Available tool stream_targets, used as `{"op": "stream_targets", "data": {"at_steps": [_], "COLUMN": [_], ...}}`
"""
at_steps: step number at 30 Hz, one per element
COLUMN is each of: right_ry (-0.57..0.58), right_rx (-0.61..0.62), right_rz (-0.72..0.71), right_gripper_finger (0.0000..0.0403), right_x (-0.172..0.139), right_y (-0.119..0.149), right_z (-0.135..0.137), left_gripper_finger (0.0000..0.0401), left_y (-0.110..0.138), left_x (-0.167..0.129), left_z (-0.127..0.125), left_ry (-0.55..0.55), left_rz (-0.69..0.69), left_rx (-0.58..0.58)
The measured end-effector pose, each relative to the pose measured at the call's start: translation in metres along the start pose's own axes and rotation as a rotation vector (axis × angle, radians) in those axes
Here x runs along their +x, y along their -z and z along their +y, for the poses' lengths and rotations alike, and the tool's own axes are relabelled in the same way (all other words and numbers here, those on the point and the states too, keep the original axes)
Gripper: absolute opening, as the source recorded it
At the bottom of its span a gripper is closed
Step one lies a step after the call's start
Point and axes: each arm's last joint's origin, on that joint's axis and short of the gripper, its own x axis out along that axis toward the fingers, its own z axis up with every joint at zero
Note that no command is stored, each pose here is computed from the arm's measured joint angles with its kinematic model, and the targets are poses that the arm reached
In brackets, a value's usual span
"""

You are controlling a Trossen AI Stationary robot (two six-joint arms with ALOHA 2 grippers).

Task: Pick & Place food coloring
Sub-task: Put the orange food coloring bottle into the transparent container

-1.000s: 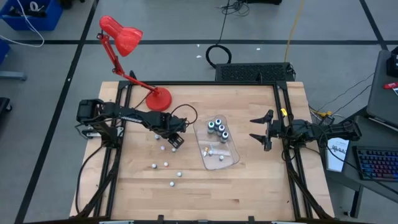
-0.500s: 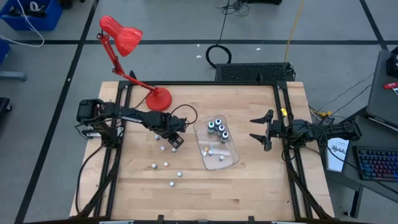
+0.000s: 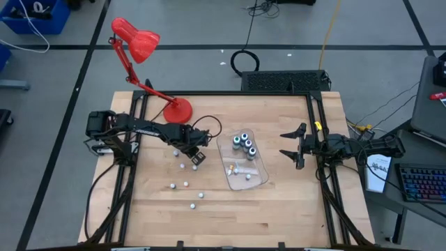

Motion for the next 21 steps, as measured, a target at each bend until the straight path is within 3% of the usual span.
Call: {"op": "stream_targets", "data": {"at_steps": [6,15,21], "right_ry": [0.000,0.000,0.000], "right_rx": [0.000,0.000,0.002], "right_rz": [0.000,-0.001,-0.006], "right_gripper_finger": [0.0295,0.0295,0.0295], "right_x": [0.000,0.000,0.000], "right_y": [0.000,0.000,-0.001], "right_z": [0.000,0.000,0.000], "left_gripper_finger": [0.0063,0.0063,0.0063], "left_y": [-0.017,-0.057,-0.079], "left_x": [-0.035,-0.145,-0.157], "left_z": [-0.013,-0.048,-0.078], "left_ry": [0.043,0.070,0.012], "left_rz": [-0.019,-0.205,-0.214], "left_rx": [0.072,0.207,0.293]}}
